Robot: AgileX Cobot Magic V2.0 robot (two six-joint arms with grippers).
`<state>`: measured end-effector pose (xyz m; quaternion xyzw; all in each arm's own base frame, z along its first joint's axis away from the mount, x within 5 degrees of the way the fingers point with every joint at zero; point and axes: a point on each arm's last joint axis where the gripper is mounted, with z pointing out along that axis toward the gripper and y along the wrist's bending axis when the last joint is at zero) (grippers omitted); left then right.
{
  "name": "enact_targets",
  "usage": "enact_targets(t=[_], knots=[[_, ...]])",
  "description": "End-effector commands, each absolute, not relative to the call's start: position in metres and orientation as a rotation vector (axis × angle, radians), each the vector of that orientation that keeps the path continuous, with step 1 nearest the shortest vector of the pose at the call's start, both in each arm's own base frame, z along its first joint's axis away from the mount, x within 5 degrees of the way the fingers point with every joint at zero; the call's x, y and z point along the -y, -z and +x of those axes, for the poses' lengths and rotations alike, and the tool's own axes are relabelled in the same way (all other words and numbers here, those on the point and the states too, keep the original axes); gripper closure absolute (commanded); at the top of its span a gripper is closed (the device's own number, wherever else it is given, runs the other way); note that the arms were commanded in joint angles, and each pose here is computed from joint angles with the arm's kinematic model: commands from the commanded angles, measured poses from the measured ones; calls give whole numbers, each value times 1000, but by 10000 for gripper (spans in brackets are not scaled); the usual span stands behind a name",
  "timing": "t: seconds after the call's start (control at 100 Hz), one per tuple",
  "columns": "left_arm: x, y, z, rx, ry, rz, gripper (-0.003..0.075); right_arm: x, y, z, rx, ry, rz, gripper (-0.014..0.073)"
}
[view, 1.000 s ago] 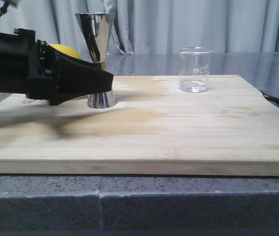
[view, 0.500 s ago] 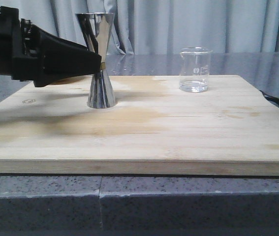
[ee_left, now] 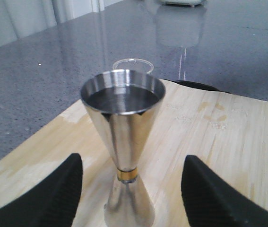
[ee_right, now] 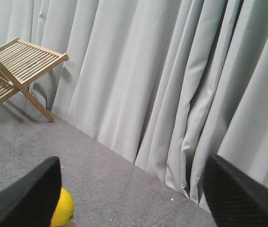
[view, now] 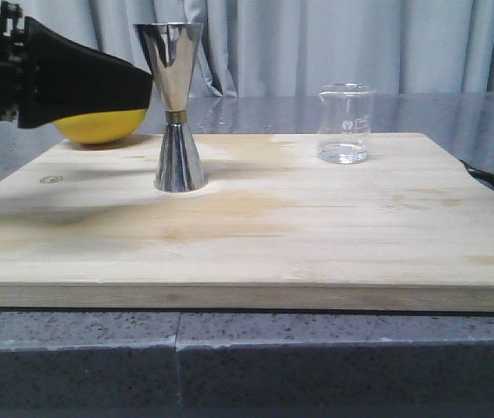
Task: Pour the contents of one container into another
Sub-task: 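Open the left gripper and withdraw it up from the jigger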
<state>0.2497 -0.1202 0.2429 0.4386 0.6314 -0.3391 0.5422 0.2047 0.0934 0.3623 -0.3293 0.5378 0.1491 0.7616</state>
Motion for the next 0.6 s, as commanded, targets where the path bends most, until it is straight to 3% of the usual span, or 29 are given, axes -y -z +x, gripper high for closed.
enact_targets(t=[0.0,0.31,0.59], knots=[[113,-270,244,-1400,800,1015,294,-92,-381,198,-1094,-337,-688,61],[79,-312,232,-1340,690,843,298,-88,-376,203,-1172,-291,-663,61],[27,-358,227,-1304,465,334,299,-55,-382,224,-1472,-30,-458,61]])
